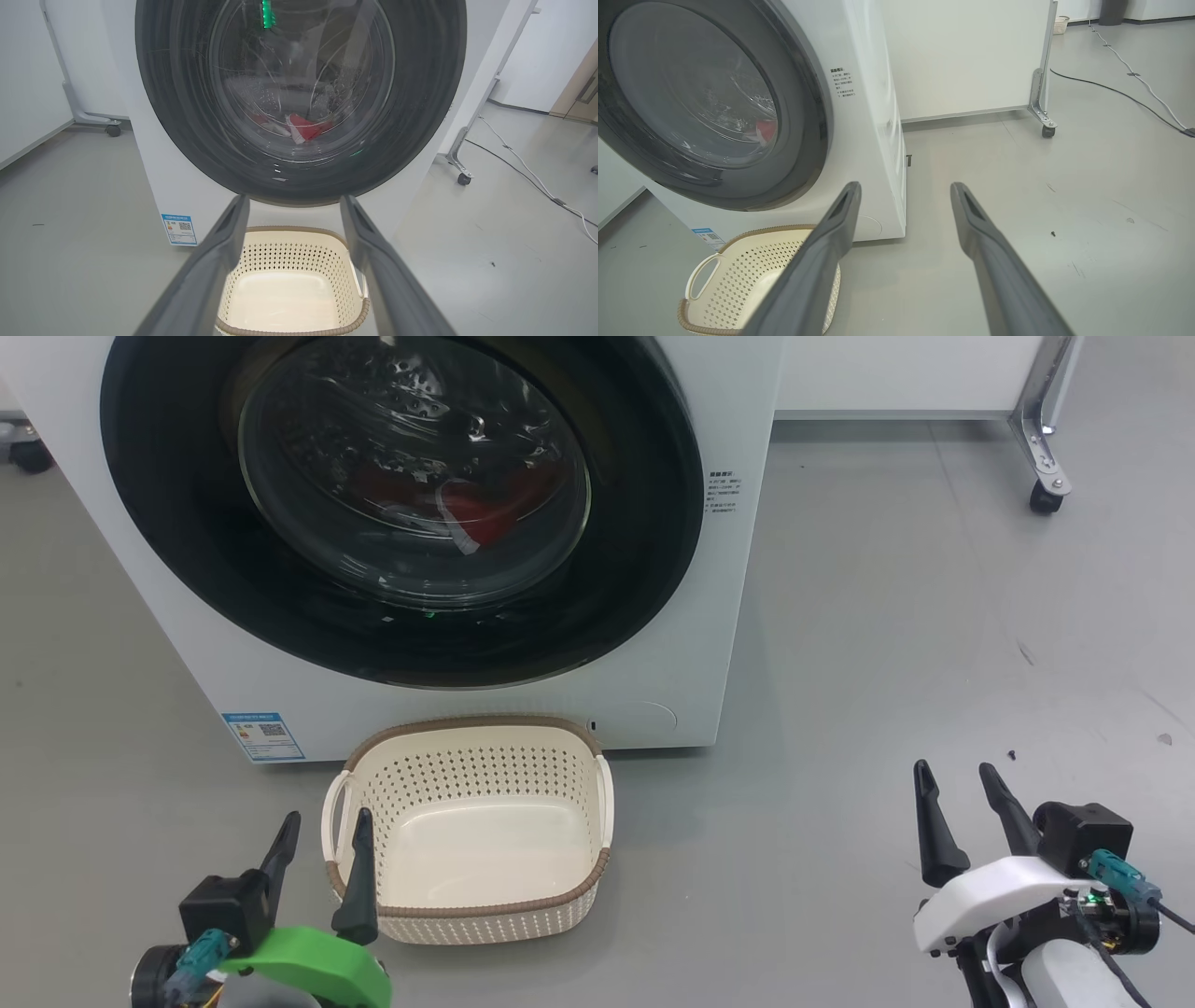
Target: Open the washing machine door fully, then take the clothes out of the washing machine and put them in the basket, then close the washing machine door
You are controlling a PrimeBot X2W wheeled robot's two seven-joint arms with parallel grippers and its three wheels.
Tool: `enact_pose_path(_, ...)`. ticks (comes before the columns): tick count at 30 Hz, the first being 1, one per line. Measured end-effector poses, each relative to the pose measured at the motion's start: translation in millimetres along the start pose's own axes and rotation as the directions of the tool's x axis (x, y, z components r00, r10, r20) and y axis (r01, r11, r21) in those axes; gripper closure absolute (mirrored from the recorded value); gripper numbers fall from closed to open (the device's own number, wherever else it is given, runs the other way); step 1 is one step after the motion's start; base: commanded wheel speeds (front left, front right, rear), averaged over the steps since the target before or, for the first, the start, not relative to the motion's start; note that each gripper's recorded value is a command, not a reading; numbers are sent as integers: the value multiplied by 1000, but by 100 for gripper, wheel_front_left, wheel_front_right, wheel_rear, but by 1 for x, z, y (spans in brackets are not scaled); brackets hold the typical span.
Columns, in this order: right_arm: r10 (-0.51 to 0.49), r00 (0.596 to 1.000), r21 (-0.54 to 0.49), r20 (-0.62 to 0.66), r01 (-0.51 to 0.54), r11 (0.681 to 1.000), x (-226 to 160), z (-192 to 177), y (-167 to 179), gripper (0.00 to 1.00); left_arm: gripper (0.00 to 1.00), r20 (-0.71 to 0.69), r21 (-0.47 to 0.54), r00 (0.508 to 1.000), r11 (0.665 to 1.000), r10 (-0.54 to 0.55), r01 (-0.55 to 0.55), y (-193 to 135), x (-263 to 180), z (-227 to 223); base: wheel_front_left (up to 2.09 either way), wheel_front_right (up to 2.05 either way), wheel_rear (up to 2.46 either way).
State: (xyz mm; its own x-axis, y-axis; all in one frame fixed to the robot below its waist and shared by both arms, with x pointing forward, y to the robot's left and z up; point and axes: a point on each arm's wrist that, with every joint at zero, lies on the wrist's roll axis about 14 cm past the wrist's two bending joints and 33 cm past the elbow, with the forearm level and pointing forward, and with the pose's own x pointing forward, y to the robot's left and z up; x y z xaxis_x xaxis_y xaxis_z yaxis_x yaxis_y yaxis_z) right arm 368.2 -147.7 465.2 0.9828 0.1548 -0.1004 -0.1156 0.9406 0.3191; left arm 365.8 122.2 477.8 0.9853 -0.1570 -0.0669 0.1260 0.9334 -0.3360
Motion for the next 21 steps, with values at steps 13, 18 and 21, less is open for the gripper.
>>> enact_pose_path(13, 10, 1000, -127, 25, -7, 992, 0, 1, 1, 0, 0, 44, 119, 999, 993, -10, 5, -7, -1, 3, 0, 0, 0)
enact_pose_path(18, 10, 1000, -136, 24, -7, 991, 0, 0, 2, 0, 0, 40, 132, 999, 991, -3, -2, -6, -1, 1, 0, 0, 0)
enact_pose_path(21, 0, 1000, -132, 29, 4, 991, 0, 2, -1, 0, 0, 38, 128, 999, 992, 7, -12, -5, -1, 0, 0, 0, 0)
